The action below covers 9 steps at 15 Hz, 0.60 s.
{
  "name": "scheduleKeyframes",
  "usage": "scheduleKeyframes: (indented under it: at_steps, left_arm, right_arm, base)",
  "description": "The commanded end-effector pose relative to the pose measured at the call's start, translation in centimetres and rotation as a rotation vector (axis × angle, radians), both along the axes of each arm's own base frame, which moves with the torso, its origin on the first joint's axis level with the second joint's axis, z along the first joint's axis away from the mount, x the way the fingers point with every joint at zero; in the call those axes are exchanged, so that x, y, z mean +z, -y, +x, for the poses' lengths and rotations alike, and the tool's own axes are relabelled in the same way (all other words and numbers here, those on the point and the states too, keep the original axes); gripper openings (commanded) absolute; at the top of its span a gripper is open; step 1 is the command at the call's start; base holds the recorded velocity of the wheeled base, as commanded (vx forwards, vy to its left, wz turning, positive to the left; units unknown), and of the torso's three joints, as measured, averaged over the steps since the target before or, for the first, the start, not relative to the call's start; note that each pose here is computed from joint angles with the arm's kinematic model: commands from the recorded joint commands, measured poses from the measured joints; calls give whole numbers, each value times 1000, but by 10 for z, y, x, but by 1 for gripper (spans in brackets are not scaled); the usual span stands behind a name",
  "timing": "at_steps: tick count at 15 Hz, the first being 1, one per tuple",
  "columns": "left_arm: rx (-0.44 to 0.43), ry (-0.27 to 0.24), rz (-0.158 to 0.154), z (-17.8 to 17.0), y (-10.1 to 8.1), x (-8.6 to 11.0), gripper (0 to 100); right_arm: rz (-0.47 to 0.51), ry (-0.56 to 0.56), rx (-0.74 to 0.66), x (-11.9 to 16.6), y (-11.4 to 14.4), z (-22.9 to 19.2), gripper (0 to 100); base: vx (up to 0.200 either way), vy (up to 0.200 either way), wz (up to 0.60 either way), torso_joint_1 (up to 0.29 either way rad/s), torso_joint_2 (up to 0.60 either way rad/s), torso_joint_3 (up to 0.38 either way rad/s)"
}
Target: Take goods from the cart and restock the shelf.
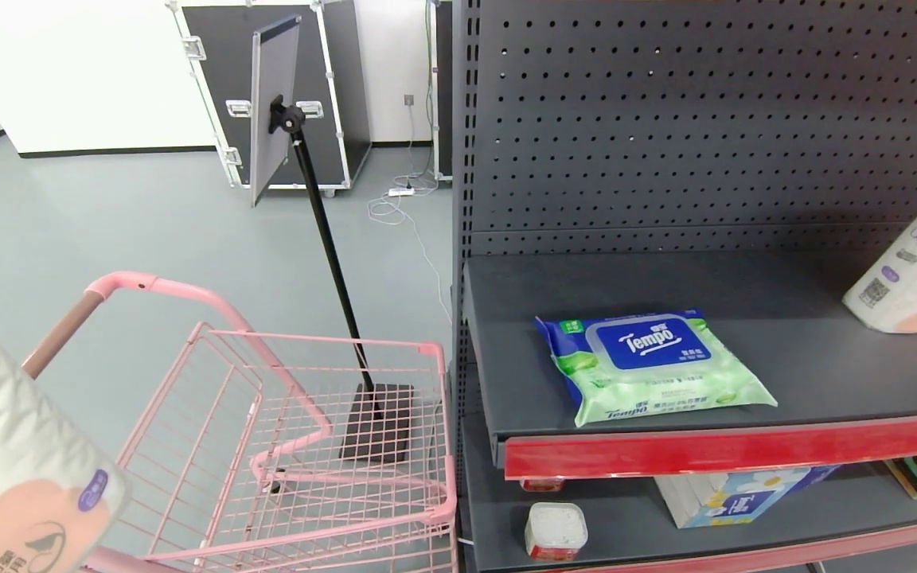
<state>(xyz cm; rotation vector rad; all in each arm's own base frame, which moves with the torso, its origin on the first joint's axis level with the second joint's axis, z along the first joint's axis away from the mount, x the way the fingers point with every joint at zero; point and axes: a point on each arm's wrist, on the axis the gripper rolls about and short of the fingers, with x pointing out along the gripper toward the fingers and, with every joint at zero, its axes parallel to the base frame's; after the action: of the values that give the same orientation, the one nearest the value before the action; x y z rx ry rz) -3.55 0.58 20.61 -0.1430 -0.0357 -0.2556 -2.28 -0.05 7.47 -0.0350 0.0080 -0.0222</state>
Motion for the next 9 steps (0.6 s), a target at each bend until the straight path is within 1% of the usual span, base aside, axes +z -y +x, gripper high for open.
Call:
scheduleKeyframes:
  at_steps: [1, 2, 5, 9]
  left_arm:
    - [-4, -23, 13, 7, 1, 4, 0]
    - [-3, -23, 21, 11, 2, 8, 0]
    - [-3, -16, 21, 21, 4, 14, 0]
    - [-3, -22, 22, 25, 5, 15, 0]
  right_arm:
    - [0, 0, -1, 0, 0, 0, 100]
    - [0, 0, -1, 0, 0, 0, 100]
    - [0, 0, -1, 0, 0, 0, 100]
    - [1, 0, 1, 0, 0, 0, 100]
  base:
    - [0, 0, 0, 154, -393, -232]
    - [0, 0, 0, 168, -388, -237]
    - [0, 0, 0, 150, -373, -222]
    - [0, 0, 0, 156, -356, -209]
